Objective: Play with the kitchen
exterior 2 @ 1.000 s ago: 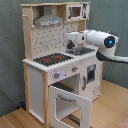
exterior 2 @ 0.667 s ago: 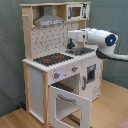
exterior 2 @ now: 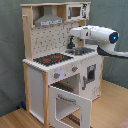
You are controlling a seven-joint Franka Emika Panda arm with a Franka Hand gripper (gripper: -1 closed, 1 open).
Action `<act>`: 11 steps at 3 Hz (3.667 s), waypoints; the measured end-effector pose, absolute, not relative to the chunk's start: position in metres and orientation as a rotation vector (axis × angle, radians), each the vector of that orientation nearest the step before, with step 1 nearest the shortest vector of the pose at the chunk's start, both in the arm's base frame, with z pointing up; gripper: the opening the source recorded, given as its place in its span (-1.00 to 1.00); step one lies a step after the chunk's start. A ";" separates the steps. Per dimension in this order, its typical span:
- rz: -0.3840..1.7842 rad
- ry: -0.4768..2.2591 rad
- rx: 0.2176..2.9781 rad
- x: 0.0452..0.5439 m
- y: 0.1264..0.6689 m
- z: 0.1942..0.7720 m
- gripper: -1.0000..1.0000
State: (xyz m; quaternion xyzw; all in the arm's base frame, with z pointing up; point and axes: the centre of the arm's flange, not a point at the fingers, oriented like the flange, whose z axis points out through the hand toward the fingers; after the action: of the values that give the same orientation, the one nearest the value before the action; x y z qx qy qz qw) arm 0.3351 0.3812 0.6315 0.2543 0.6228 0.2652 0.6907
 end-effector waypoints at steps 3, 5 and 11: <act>0.679 1.394 0.480 0.370 0.333 0.647 1.00; 0.603 1.335 0.580 0.421 0.245 0.672 1.00; 0.482 1.393 0.632 0.502 0.274 0.695 1.00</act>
State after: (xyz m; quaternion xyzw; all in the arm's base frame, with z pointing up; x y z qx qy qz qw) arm 0.5023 0.2743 0.6946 0.2832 0.6241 0.2159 0.6955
